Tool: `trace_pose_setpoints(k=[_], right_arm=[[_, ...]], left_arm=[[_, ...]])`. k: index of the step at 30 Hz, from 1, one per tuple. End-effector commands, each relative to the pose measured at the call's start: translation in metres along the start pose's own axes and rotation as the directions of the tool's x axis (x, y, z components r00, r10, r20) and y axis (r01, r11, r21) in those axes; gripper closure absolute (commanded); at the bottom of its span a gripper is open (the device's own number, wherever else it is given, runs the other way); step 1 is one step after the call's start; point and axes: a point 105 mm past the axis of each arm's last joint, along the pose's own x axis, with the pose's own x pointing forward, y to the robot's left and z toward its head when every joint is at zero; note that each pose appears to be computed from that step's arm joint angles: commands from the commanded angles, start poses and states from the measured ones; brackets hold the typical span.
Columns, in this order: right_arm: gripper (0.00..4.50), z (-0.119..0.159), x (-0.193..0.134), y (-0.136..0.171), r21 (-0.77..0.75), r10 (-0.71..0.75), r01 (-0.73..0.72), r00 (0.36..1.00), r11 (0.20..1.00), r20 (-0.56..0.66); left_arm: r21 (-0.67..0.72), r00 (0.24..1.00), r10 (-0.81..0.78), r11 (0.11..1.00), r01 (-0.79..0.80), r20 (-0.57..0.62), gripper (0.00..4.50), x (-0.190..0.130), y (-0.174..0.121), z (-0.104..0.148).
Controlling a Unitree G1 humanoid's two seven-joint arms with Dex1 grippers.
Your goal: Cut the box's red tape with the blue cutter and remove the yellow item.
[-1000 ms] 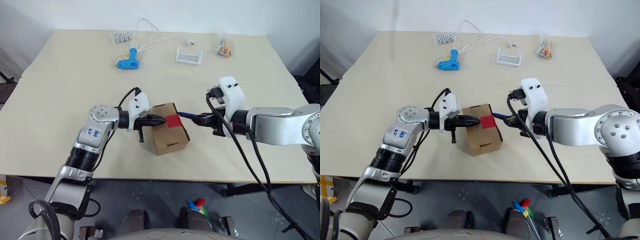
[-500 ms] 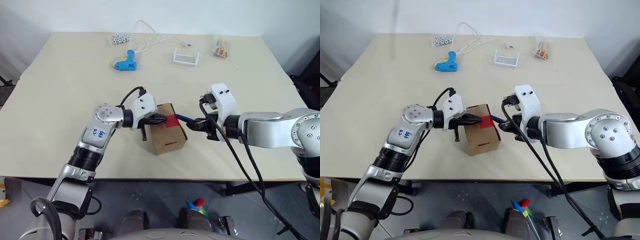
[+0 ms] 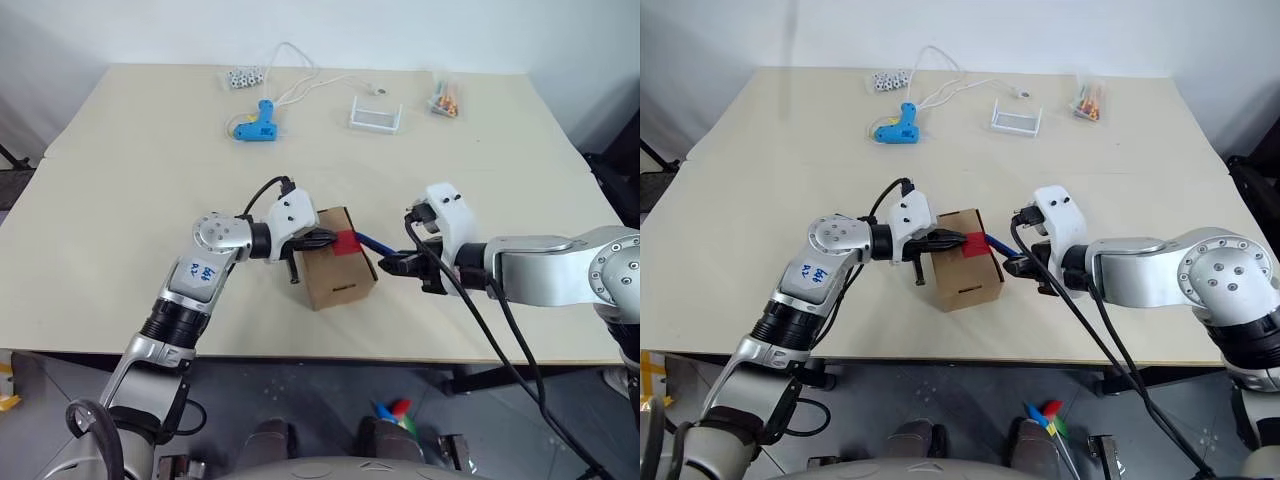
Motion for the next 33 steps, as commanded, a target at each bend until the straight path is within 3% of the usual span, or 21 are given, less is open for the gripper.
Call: trace_pose_setpoints(k=[1,13,22,28,33], right_arm=[[4.34,-0.016,-0.003,0.020,-0.047,0.115,-0.119,0.990,0.992,-0.077],[4.34,-0.043,-0.020,0.022,-0.050,0.179,-0.189,0.970,0.981,-0.164],[4.34,-0.041,-0.038,0.010,-0.047,0.162,-0.173,0.971,0.984,-0.178],[4.34,0.010,-0.066,0.003,-0.075,0.211,-0.213,0.977,0.974,-0.039],[4.34,0.024,-0.111,-0.037,0.030,0.061,-0.061,0.998,0.998,-0.002]], left_arm=[[-0.067,0.994,-0.066,0.996,0.060,-0.083,4.50,0.009,-0.020,-0.028],[-0.079,0.995,-0.049,0.996,0.042,-0.085,4.50,0.007,-0.018,-0.030],[-0.083,0.996,-0.044,0.996,0.038,-0.080,4.50,0.009,-0.016,-0.029],[-0.055,0.998,-0.042,0.998,0.039,-0.053,4.50,0.004,-0.012,-0.023],[-0.048,0.999,-0.029,0.998,0.028,-0.018,4.50,-0.015,-0.001,-0.016]])
